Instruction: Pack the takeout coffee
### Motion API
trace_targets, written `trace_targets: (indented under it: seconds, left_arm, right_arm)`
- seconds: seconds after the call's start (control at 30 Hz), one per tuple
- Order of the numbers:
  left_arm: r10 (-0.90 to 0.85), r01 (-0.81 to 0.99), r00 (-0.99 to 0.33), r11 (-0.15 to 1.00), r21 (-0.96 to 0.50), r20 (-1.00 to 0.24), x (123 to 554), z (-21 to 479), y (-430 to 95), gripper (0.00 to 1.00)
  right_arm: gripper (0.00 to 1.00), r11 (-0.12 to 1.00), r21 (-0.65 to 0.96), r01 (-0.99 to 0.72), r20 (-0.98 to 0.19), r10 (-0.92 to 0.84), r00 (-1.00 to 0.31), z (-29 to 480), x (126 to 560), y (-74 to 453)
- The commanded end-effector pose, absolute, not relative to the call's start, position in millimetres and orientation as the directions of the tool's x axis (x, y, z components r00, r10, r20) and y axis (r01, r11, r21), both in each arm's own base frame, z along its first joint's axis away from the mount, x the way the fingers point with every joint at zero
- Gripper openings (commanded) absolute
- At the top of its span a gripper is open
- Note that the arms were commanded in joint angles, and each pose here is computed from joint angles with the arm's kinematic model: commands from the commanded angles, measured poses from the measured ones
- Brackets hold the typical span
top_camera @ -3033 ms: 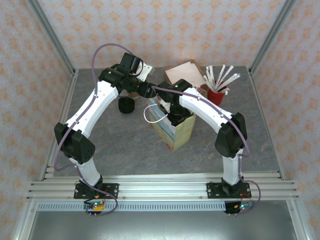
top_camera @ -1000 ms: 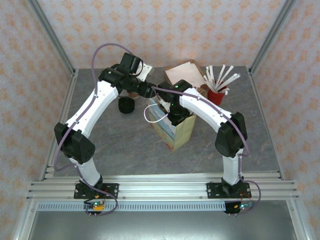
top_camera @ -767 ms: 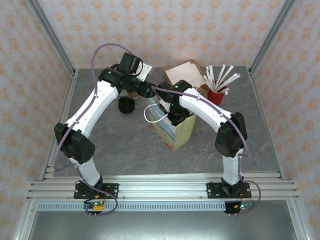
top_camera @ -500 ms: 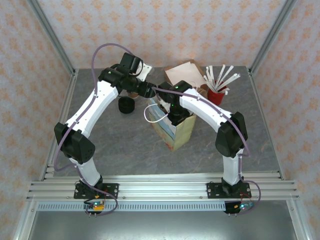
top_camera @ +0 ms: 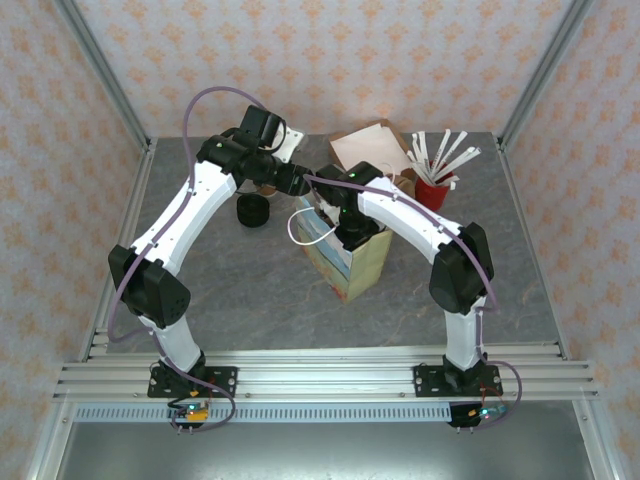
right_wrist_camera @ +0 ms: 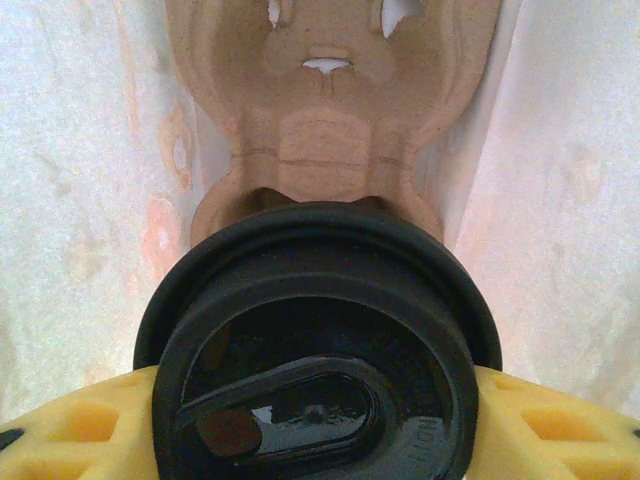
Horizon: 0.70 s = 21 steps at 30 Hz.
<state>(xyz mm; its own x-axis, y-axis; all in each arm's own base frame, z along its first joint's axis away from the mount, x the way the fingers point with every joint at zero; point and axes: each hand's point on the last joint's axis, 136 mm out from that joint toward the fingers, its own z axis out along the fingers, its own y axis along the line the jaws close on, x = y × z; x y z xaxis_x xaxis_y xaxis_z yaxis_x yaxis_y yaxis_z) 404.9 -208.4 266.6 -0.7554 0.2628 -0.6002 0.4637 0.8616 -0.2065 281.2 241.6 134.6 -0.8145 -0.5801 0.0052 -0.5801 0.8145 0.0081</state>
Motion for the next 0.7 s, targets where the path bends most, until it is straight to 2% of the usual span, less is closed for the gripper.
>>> trace_targets:
  seconds: [0.0, 0.23, 0.4, 0.67]
  left_arm:
    - [0.272, 0.481, -0.76, 0.846, -0.229, -0.591, 398.7, 267.0, -213.9, 0.64]
    - [0.269, 0.48, -0.762, 0.845, -0.235, -0.589, 399.3, 265.3, -215.0, 0.64]
    - [0.268, 0.482, -0.759, 0.844, -0.234, -0.594, 400.3, 267.4, -215.5, 0.64]
    - [0.267, 0.481, -0.761, 0.844, -0.237, -0.592, 400.7, 266.5, -216.0, 0.64]
  right_arm:
    - [0.52, 0.795, -0.123, -0.593, 0.146, -0.577, -0.804, 94.1, 289.0, 211.7]
    - [0.6, 0.794, -0.125, -0.594, 0.146, -0.578, -0.803, 89.8, 289.4, 211.6]
    - [0.68, 0.804, -0.101, -0.586, 0.082, -0.58, -0.811, 107.3, 293.5, 219.7]
    - [0.73, 0.809, -0.083, -0.581, 0.05, -0.579, -0.814, 122.5, 294.0, 224.3]
